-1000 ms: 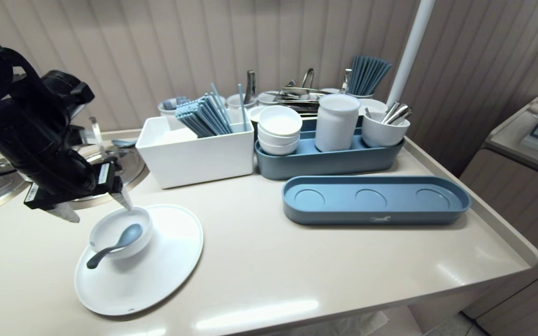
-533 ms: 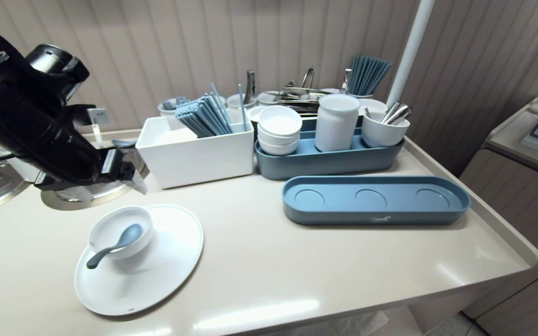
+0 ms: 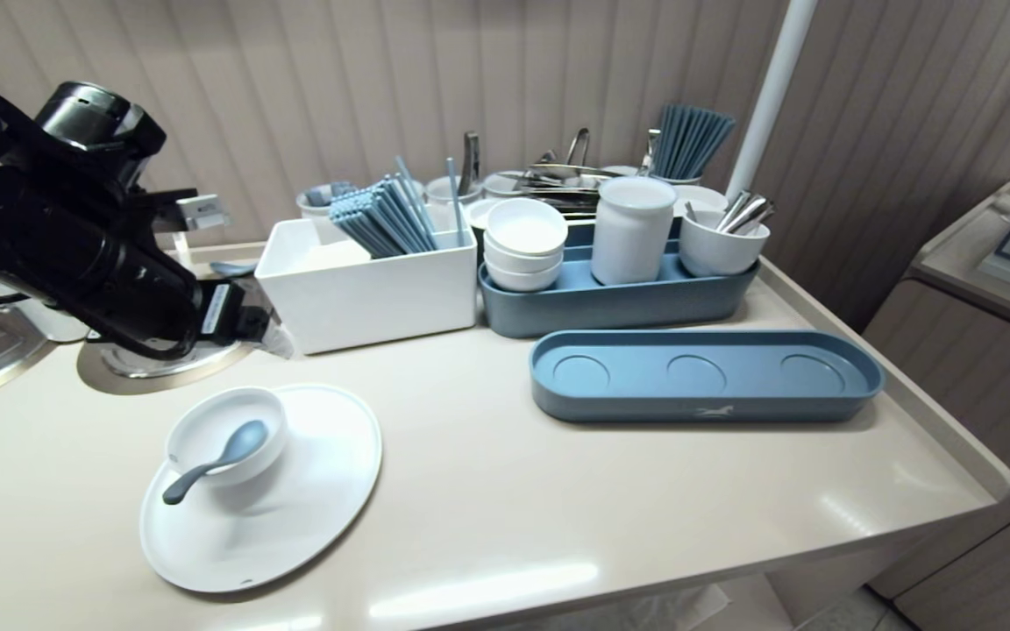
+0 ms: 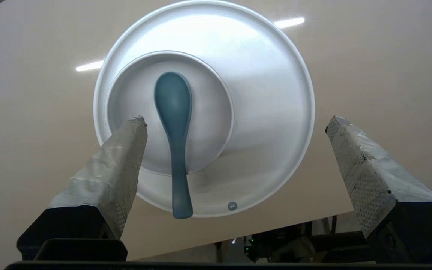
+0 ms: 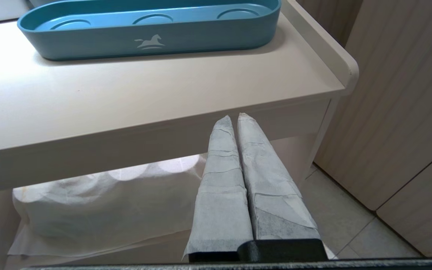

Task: Pick the chopsticks and place it on the plate

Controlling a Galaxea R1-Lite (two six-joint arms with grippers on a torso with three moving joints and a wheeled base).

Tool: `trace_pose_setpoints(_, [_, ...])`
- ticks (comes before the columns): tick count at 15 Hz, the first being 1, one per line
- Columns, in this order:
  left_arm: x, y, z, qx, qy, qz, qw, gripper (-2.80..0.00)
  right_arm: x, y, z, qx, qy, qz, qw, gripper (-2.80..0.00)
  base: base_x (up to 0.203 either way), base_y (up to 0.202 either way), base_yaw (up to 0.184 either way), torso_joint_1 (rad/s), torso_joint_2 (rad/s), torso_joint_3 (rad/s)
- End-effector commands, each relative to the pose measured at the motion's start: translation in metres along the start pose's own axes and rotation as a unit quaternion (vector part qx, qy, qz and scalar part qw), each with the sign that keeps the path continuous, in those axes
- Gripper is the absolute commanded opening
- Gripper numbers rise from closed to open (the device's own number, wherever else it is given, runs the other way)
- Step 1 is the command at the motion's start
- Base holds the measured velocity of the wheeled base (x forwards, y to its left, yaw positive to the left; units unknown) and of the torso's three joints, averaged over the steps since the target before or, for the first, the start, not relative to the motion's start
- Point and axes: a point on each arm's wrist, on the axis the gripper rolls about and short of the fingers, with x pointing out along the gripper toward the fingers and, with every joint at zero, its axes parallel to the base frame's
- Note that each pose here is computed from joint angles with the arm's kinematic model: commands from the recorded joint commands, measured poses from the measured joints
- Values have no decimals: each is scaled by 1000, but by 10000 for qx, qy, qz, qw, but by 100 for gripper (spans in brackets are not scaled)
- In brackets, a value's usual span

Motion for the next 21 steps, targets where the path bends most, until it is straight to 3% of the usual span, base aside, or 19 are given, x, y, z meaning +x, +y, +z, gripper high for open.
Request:
trace_pose_setpoints(1, [-8,-1,-1,0,-86,-12,10000,0,0,0,0,2,0,0,10000,-280,0,0,0,0,0,0])
trace_pose_setpoints(9, [6,-2,-2,17,135,-27,9999,0,0,0,0,2,3,0,10000,-280,0,0,0,0,0,0])
trace_pose_setpoints(21, [2,-9,-7,82,137,-116,9998,0,0,0,0,2,3,0,10000,-280,0,0,0,0,0,0])
